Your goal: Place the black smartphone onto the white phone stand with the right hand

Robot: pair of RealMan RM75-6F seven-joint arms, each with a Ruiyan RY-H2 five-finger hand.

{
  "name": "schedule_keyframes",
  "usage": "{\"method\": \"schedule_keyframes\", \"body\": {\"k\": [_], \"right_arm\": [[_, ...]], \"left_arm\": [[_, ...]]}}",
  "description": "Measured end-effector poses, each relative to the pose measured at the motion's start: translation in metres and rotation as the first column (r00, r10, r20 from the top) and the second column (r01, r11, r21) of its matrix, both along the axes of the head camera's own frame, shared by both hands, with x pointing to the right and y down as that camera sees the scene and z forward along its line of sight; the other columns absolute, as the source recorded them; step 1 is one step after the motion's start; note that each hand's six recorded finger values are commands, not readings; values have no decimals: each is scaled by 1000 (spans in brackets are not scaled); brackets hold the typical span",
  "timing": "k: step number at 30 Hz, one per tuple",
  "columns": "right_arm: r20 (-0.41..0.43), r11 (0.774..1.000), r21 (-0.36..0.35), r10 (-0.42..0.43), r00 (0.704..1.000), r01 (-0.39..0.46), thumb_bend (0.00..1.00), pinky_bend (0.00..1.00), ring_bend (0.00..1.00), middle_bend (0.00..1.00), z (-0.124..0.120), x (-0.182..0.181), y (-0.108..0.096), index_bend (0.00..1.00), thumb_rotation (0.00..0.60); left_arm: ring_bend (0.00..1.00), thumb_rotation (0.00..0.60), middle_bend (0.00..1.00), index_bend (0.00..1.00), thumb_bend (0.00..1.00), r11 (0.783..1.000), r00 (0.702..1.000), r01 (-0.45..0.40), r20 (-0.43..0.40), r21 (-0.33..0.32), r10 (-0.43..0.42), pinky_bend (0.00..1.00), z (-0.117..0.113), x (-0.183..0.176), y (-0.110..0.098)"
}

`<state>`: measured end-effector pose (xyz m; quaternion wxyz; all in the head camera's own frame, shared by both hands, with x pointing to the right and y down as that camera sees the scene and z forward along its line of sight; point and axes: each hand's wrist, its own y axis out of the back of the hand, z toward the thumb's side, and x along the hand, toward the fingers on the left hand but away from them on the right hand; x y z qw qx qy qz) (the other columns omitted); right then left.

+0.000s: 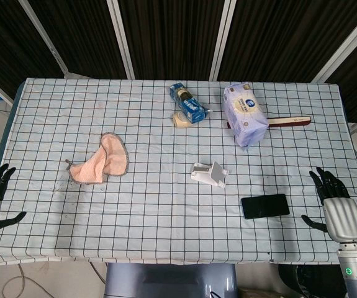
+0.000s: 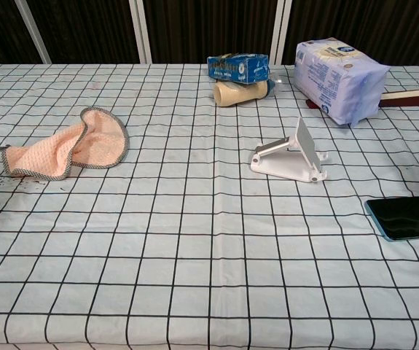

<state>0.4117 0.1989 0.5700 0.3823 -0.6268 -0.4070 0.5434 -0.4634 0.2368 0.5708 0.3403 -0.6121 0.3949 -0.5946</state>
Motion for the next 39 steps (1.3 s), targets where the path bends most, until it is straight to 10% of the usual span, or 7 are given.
{"method": "schedule_keyframes", "body": {"k": [15,39], "right_arm": [[-13,997,-10,-72,997,71,40,143,0,0,1,-14,1,0,600],[-104,924,-305,-273,956,231,150,143,56,167,78,-63,3,193,600]], "left_arm": [[0,600,0,0,0,1000,1000,-1,-5,3,1,0,-1,-1,0],[0,600,0,0,0,1000,1000,-11,-9,-9,11,0,0,1,1]]}}
